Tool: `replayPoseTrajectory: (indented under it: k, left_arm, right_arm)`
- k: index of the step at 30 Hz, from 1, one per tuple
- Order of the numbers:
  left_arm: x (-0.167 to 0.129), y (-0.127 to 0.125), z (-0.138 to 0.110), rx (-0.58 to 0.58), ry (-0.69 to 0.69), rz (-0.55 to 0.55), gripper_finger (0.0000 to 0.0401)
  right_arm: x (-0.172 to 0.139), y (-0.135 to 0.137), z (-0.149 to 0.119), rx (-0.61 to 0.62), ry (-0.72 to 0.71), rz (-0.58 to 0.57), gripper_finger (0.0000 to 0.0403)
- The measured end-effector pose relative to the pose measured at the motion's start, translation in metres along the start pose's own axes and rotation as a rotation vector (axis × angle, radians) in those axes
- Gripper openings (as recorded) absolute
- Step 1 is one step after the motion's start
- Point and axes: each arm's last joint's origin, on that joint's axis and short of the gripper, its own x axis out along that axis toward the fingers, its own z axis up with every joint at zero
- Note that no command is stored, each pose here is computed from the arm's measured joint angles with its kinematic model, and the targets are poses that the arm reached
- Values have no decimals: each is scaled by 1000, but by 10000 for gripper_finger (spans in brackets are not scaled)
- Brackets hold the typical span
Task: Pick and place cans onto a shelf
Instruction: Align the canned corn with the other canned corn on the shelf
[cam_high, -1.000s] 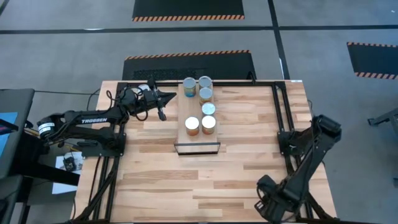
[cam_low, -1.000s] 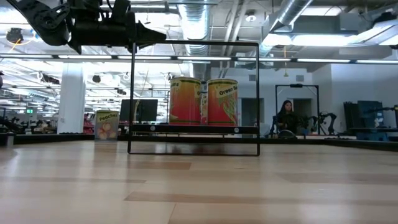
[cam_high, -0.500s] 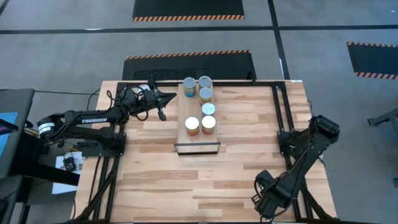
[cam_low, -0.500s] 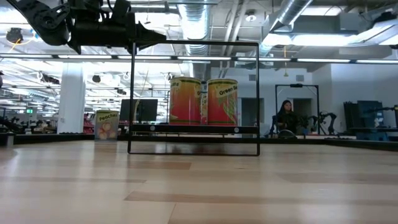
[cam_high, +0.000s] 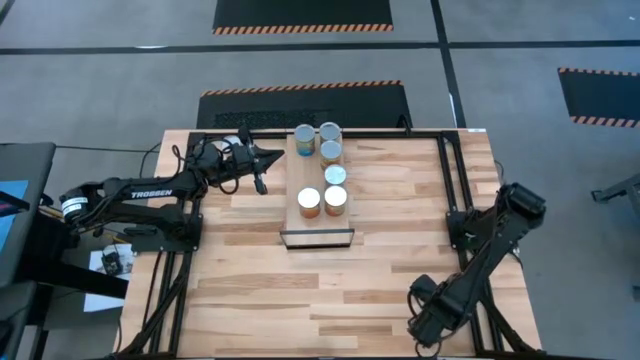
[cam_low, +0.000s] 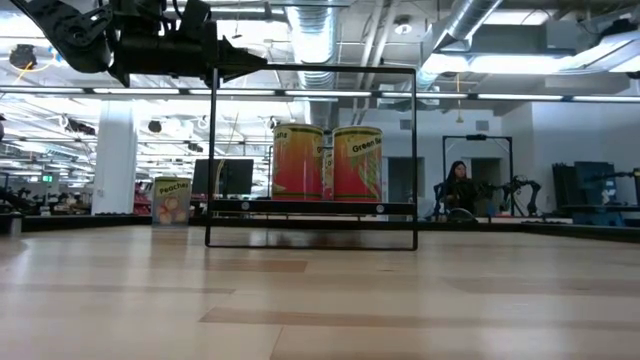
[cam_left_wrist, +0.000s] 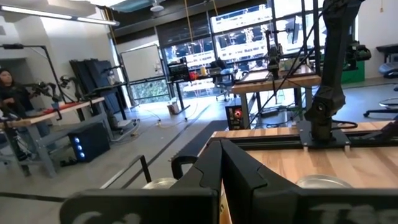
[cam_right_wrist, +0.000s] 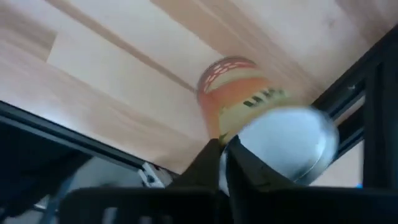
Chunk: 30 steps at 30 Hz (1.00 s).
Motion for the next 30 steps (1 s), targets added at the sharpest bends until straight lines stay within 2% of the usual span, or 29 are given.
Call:
replayPoseTrajectory:
  k: [2, 5, 12, 16, 24, 30]
  left_arm:
    - [0, 0, -1, -1, 6, -1, 0]
    - [0, 0, -2, -2, 18, -3, 0]
    - [-5, -2, -4, -14, 91, -20, 0]
    - [-14, -4, 0, -13, 126, -37, 0]
    - [-38, -8, 13, 24, 130, -41, 0]
    - [-55, -10, 13, 35, 107, 6, 0]
  right_arm:
    - [-4, -1, 10, -48, -12, -9, 14]
    - [-14, 4, 28, -154, -50, -2, 11]
    - [-64, 26, 77, -468, -176, 195, 5]
    - [-82, 39, 108, -598, -278, 272, 7]
    - [-87, 91, 152, -994, -361, 224, 5]
    - [-90, 111, 178, -1226, -441, 99, 4]
